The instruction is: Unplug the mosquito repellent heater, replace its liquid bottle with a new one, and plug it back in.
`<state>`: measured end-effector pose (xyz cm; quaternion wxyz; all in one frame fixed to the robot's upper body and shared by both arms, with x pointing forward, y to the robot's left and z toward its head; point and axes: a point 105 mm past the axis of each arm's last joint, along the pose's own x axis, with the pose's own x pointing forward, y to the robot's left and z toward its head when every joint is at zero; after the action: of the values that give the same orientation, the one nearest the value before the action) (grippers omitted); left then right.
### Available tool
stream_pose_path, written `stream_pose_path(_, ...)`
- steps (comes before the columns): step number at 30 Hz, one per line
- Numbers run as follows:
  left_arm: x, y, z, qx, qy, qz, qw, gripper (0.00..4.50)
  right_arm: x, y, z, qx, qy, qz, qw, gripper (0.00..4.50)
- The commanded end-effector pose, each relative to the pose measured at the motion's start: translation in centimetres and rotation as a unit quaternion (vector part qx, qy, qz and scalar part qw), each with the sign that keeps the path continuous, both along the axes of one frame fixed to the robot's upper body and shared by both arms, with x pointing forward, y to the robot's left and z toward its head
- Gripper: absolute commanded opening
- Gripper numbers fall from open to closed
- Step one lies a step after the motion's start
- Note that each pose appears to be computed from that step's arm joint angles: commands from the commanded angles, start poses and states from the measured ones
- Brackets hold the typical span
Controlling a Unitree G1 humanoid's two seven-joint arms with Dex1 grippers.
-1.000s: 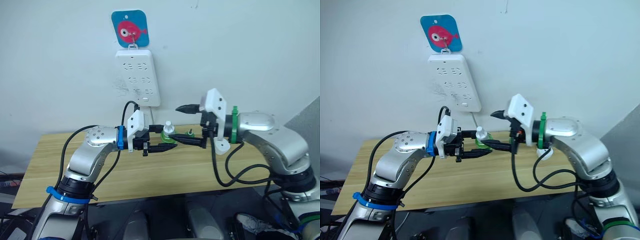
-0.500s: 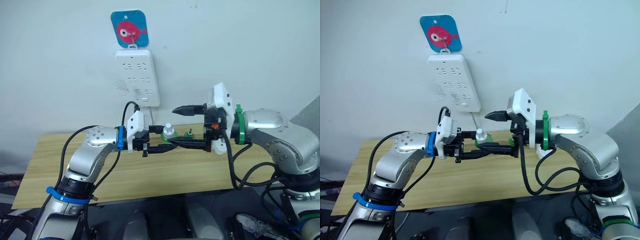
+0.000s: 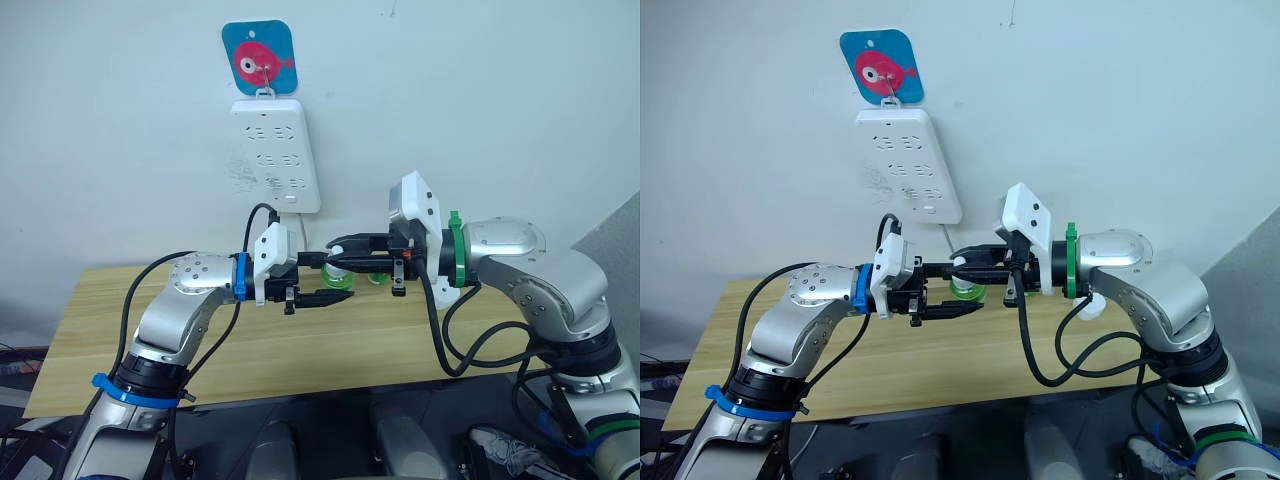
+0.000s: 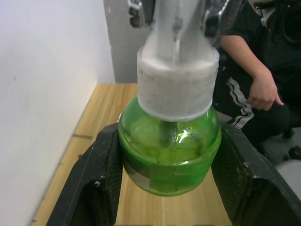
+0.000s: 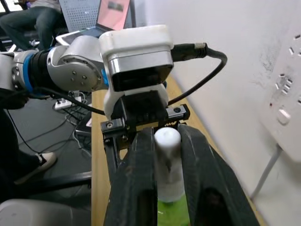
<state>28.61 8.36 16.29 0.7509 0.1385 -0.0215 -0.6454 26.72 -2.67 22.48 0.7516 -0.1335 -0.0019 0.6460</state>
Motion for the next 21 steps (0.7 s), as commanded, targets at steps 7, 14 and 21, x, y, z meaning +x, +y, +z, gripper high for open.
stream_pose_path(7,0.3,2.8,-2.1,0.056,0.016,0.043,0.997,2.31,-0.6,-0.9,6.6,0.118,-0.051,0.0,0.992,0.34)
stream_pose_path(14,-0.7,7.2,-6.0,0.148,0.059,0.085,0.984,2.31,2.5,-2.7,-3.1,0.057,-0.05,-0.146,0.986,0.34)
stream_pose_path(21,-2.1,8.5,-6.5,0.169,0.064,0.095,0.979,2.31,4.4,-3.1,-14.2,0.022,-0.027,-0.237,0.971,0.34)
